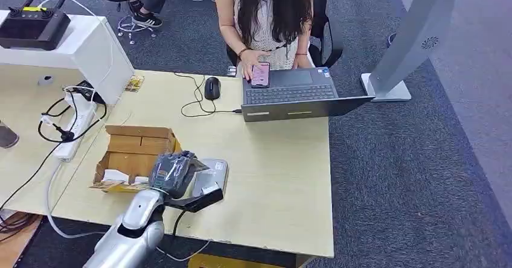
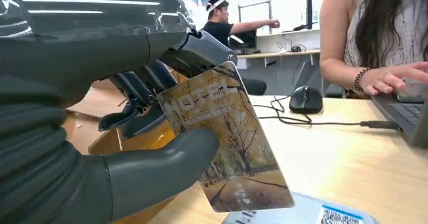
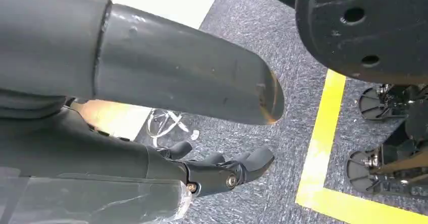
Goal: Pass the card to the sensor for recognition and then transmit it.
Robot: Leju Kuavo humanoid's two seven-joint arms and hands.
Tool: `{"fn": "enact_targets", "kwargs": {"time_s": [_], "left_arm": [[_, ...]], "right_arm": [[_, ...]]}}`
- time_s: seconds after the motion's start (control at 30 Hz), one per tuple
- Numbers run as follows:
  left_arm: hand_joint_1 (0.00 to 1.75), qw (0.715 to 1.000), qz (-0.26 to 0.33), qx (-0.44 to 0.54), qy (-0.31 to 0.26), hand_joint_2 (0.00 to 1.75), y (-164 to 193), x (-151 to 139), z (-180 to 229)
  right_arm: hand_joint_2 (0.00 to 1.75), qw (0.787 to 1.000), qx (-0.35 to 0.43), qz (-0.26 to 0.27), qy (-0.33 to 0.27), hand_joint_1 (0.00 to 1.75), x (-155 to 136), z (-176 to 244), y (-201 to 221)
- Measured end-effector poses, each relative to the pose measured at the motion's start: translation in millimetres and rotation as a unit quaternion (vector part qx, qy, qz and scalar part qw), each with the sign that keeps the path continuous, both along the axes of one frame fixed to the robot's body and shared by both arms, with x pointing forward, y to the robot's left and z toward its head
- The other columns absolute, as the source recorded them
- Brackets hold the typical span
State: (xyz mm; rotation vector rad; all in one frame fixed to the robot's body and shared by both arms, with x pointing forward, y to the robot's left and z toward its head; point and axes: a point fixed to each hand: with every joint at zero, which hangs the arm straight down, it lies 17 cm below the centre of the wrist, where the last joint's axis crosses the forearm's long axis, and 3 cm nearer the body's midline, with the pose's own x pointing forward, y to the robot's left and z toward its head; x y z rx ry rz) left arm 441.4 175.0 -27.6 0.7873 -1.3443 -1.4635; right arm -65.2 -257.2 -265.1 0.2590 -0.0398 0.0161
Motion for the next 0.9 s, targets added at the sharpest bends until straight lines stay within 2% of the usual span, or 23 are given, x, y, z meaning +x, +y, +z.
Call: {"fn": "enact_targets", "kwargs": {"time_s": [0.23, 0.43, 0.67, 0.8, 0.9], "left_arm": [[1.75, 0.999, -0.025, -0.006, 0.031, 1.75, -8, -5, -9], [1.75, 1.0, -0.015, -0.006, 0.022, 1.75, 11, 5, 1], [1.75, 0.997, 0.013, -0.02, -0.07, 1.75, 57, 55, 74], [1.75, 0.99, 0.037, -0.001, -0.138, 1.75, 102, 94, 133], [1.75, 0.981, 0.072, 0.031, -0.177, 1.75, 150, 122, 176]], "right_arm": [[0.0, 1.0, 0.0, -0.001, 0.002, 0.0, -4, 1, -4], [0.0, 1.0, 0.0, -0.002, 0.005, 0.0, -8, 2, -8], [0.0, 1.0, -0.003, 0.005, 0.003, 0.0, -13, 2, -12], [0.0, 1.0, -0.005, 0.015, 0.004, 0.0, -15, 2, -17], [0.0, 1.0, -0.007, 0.021, 0.004, 0.0, -15, 2, -21]]}}
